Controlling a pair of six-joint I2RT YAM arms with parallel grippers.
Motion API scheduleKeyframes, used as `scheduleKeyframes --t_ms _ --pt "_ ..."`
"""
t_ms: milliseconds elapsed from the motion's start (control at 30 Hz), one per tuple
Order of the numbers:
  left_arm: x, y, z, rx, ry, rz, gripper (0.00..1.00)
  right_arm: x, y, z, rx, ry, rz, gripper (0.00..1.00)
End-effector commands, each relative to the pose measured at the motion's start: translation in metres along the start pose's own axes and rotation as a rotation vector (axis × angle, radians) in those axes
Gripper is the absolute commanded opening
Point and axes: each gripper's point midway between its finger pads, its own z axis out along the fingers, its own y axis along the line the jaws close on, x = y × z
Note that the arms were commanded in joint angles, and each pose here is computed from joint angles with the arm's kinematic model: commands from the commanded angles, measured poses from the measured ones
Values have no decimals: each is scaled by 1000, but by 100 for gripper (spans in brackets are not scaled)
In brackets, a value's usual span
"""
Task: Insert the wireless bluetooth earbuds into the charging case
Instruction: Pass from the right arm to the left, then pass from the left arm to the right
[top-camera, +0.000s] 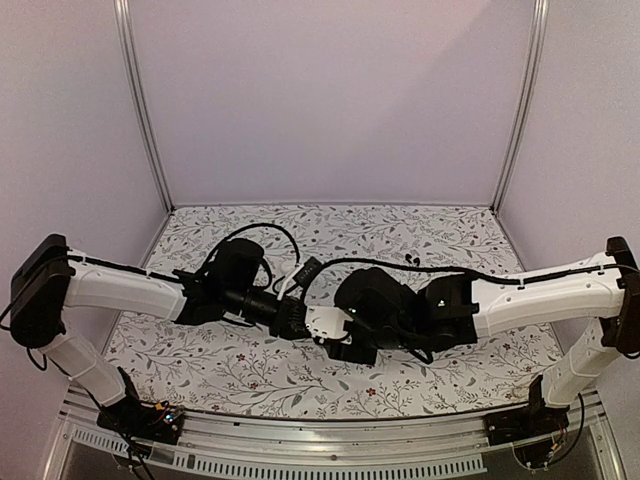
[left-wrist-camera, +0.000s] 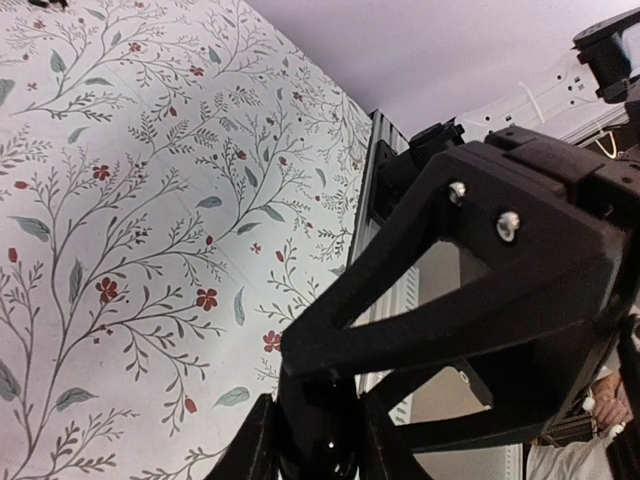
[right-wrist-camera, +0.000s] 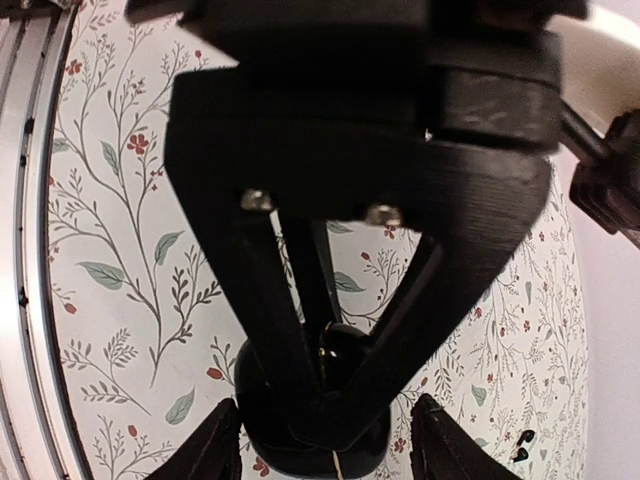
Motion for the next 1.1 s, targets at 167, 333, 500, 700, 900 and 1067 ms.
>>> scheduleKeyframes --t_ms 167,333,500,700,900,1067 --pt "-34 -24 -29 17 -168 130 16 -33 -39 -66 -92 -371 274 66" --pt "-56 -53 -58 22 -317 281 16 -40 -54 -115 -279 -648 466 67" --pt "-71 -78 -75 28 -404 394 15 -54 -47 -125 -418 -705 537 63" --pt "-64 -90 -65 43 -335 457 15 -68 -39 -120 -516 -686 514 58" --pt "-54 -95 -61 61 -298 489 14 -67 -30 -110 -566 -614 482 54" --pt "-54 -101 -59 79 -298 503 13 -66 -23 -101 -596 -592 454 51"
